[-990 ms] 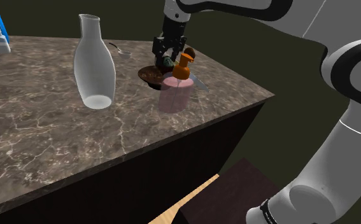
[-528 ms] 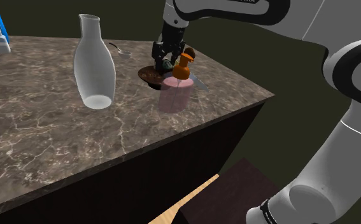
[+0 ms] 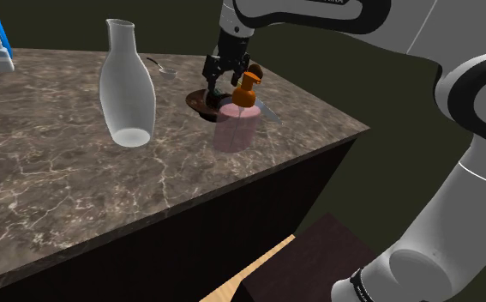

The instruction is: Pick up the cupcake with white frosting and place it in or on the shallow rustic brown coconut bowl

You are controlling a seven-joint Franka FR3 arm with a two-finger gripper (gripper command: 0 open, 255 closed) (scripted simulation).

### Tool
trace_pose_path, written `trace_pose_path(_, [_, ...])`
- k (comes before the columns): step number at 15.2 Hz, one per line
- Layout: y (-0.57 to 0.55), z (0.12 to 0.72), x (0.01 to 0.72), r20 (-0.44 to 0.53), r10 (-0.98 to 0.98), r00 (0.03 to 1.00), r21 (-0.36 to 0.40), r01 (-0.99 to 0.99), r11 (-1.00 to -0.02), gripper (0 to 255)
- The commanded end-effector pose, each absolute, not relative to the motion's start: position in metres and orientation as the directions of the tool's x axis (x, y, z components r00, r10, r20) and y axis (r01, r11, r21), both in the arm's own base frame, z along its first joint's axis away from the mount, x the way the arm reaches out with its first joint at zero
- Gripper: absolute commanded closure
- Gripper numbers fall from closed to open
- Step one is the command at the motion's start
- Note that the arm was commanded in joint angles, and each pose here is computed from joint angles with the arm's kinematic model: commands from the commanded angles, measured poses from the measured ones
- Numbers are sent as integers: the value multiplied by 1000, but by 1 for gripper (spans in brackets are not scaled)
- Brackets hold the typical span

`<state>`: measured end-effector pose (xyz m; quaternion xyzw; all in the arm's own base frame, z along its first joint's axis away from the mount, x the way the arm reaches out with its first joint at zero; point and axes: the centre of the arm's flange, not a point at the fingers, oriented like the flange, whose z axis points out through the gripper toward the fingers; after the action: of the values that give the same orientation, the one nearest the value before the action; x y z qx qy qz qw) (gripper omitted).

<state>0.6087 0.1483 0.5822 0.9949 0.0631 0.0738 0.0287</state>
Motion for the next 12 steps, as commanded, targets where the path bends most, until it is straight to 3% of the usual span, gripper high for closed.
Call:
trace_pose_path(1, [148,582,609,143,130,981,66,121,-990,0])
trace_pose_path(5, [151,632,601,143,130,981,66,121,-990,0])
trace_pose_path(12, [151,632,601,143,130,981,66,121,-990,0])
